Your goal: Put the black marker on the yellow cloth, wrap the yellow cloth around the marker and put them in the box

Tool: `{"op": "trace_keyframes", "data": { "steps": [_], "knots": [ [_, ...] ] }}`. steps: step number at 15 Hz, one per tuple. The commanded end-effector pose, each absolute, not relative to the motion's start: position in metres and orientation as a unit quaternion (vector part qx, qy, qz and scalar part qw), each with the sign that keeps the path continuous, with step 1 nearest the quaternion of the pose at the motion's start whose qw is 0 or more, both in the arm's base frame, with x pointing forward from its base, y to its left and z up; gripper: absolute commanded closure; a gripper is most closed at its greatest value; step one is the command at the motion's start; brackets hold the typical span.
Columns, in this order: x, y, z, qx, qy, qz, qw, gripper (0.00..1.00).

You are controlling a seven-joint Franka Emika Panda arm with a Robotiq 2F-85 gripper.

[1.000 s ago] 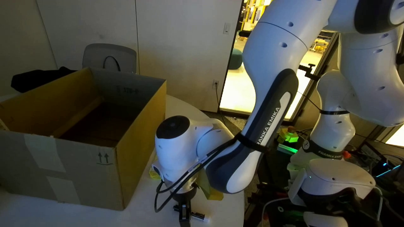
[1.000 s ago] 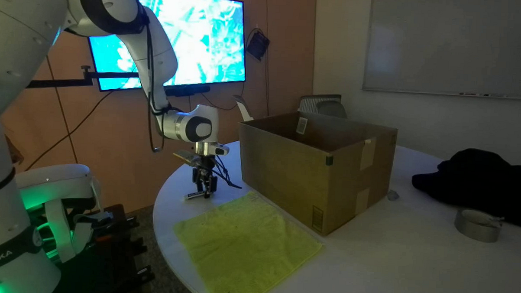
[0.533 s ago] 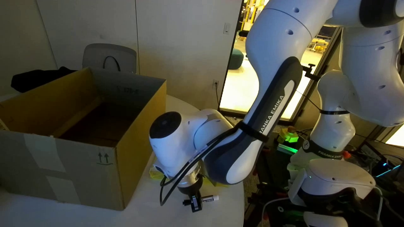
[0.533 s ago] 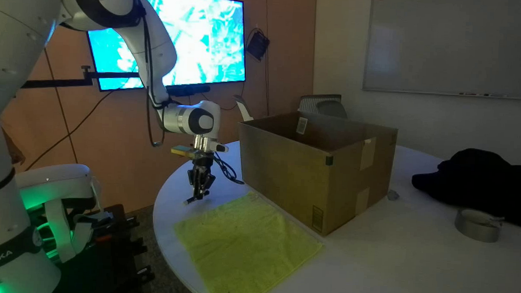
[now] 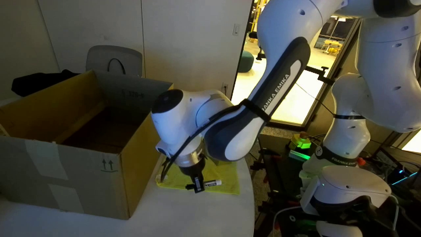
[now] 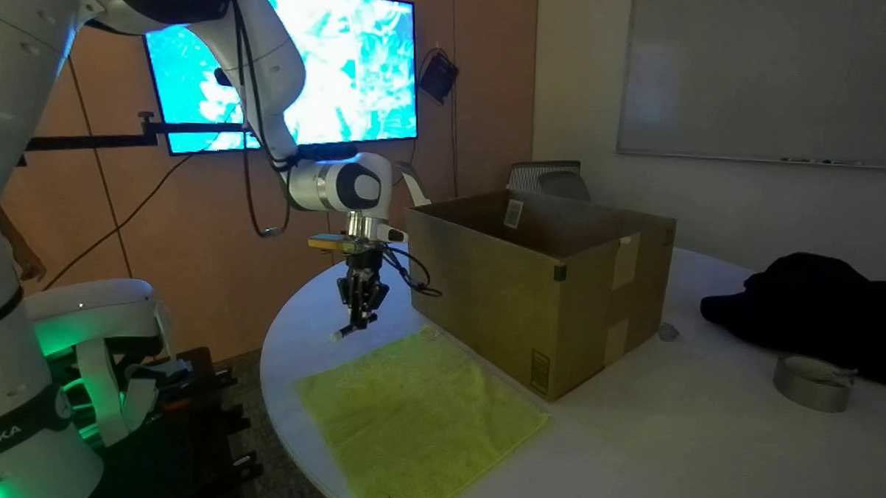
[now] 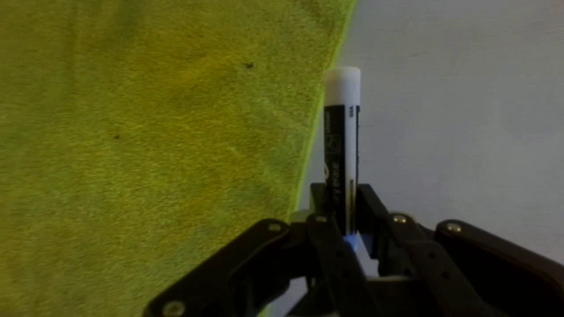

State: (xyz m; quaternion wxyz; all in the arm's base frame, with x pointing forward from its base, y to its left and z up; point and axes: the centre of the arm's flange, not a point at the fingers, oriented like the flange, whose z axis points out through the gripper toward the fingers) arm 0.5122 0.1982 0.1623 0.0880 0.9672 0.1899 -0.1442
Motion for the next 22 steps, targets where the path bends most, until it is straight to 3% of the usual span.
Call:
{"op": "trace_keyframes", "data": {
  "steps": [1,9,19,20,21,22],
  "knots": [
    [0.529,0.143,0.194,0.971,0.178,-0.134,0.088,0.94],
    [0.549,0.059,0.163,0.973,0.136,-0.143,0.122,0.94],
    [0.540,0.028,0.118,0.974,0.093,-0.158,0.130,0.93],
    [0.539,0.028,0.118,0.975,0.092,-0.158,0.130,0.88],
    [0.539,0.028,0.117,0.975,0.092,-0.158,0.130,0.55],
    [0.538,0.028,0.117,0.975,0.091,-0.158,0.130,0.54]
  ]
}}
